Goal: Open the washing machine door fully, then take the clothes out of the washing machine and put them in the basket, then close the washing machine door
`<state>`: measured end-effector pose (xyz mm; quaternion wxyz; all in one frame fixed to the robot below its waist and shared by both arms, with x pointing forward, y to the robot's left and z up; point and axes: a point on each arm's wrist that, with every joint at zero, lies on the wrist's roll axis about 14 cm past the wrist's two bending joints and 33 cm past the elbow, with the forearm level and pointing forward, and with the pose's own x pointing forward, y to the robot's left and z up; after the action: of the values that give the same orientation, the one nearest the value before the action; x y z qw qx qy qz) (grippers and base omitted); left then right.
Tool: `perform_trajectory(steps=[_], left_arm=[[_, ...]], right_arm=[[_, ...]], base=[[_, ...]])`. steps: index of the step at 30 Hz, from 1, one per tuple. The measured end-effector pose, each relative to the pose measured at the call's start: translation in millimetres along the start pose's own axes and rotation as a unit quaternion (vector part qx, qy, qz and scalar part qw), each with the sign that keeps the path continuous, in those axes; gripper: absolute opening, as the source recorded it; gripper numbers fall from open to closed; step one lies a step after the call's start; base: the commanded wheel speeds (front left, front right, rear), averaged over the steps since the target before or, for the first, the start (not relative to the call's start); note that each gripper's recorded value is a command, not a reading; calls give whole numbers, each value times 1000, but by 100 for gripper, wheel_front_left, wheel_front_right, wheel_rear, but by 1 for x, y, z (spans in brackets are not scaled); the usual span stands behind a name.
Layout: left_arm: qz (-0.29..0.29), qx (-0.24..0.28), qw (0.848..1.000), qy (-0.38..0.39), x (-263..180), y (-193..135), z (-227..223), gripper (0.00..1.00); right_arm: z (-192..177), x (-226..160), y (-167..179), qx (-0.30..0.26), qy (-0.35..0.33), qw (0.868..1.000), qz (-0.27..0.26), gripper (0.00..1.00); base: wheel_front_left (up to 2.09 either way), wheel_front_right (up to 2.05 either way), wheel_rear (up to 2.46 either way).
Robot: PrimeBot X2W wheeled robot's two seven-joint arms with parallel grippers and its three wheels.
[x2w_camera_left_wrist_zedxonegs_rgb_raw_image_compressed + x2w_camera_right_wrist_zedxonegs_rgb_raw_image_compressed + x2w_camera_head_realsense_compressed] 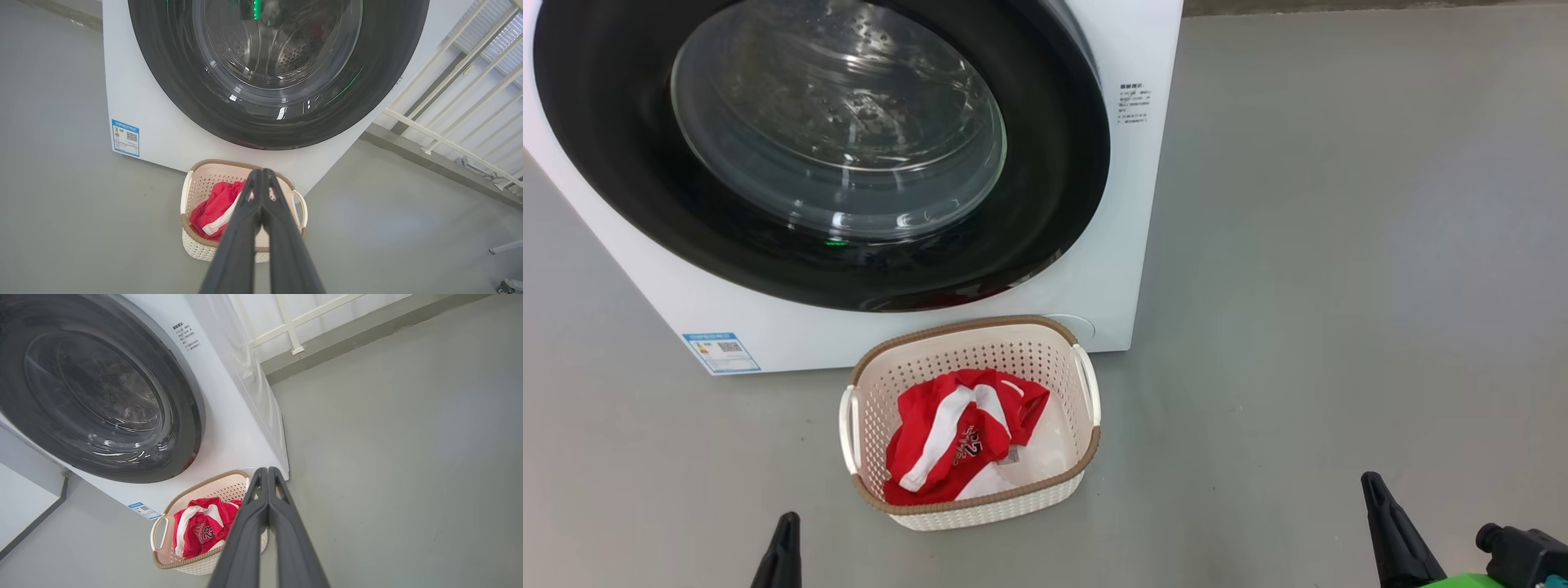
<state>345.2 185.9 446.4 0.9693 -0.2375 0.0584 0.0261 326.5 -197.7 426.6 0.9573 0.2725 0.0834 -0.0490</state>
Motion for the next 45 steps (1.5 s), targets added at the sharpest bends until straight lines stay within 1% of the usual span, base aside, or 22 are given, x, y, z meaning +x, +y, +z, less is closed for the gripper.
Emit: perform_trajectory(steps=[11, 23, 36, 45], left_arm=[[8, -54, 999, 3, 1, 2, 1, 0], [12, -115, 993, 3, 6, 1, 4, 0], [17, -181, 983, 7, 7, 2, 5, 0], [15, -227, 974, 7, 10, 1, 8, 0]], right_arm=[[4, 3, 0, 49, -2, 999, -5, 0], [7, 7, 0, 105, -2, 994, -10, 0], [13, 11, 0, 167, -5, 986, -13, 0], [19, 17, 3, 211, -10, 977, -8, 0]], base=[[0, 0, 0], [0, 0, 0], [0, 0, 0], [0, 0, 0]])
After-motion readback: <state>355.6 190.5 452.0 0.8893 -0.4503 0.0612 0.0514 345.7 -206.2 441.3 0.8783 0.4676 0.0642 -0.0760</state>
